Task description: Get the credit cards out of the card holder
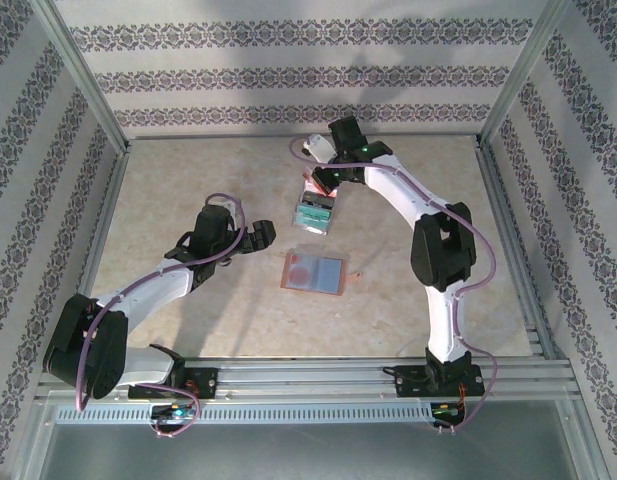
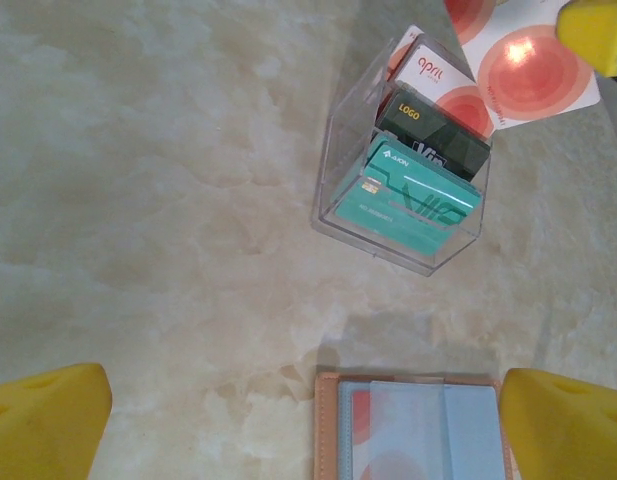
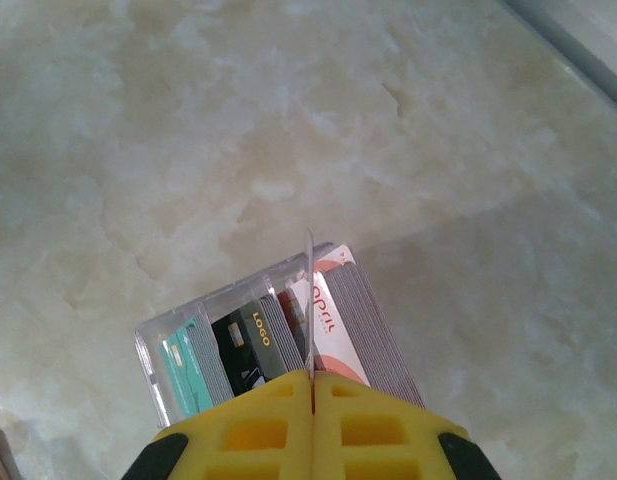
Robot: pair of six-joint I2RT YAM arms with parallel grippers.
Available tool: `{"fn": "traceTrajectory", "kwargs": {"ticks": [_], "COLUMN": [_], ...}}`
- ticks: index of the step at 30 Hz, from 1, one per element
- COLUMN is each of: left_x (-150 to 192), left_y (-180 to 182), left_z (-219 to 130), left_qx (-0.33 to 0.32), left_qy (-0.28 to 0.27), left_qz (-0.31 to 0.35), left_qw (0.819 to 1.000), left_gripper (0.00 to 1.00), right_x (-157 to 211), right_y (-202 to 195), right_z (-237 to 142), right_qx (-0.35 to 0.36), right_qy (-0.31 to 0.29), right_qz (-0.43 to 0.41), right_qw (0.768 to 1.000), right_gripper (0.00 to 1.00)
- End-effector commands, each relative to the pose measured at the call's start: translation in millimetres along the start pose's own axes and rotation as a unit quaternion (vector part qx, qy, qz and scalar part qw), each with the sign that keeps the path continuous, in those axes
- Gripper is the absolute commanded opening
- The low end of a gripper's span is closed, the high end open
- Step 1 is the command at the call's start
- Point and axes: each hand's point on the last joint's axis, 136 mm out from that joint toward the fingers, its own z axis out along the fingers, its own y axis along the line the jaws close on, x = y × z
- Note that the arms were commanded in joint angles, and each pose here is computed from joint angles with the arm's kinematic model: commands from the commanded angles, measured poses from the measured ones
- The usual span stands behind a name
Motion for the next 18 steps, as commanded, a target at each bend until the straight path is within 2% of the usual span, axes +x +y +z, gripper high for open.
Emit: {"fn": "traceTrajectory", "kwargs": {"ticks": [1,18], "left_x": [-5.2,-4.4], "left_y": [1.6,2.6], "left_z": [-1.7,-4.5], "left_qx": [0.002,0.001], "left_qy": [-0.008,-0.008], "left_qz": [-0.011,-0.011], "left_qw": [1.000,1.000], "left_gripper": [0.99,0.99], "right_x": [1.9,16.7], "right_y": [-6.7,-22.0], "right_z": [3.9,12.9], "right_qx": [-0.004,0.013], "right_qy": [0.006,0.047], "right_qz": [-0.019,-0.056], "right_qw": [1.000,0.997], "right_gripper": [0.00,0.00]}}
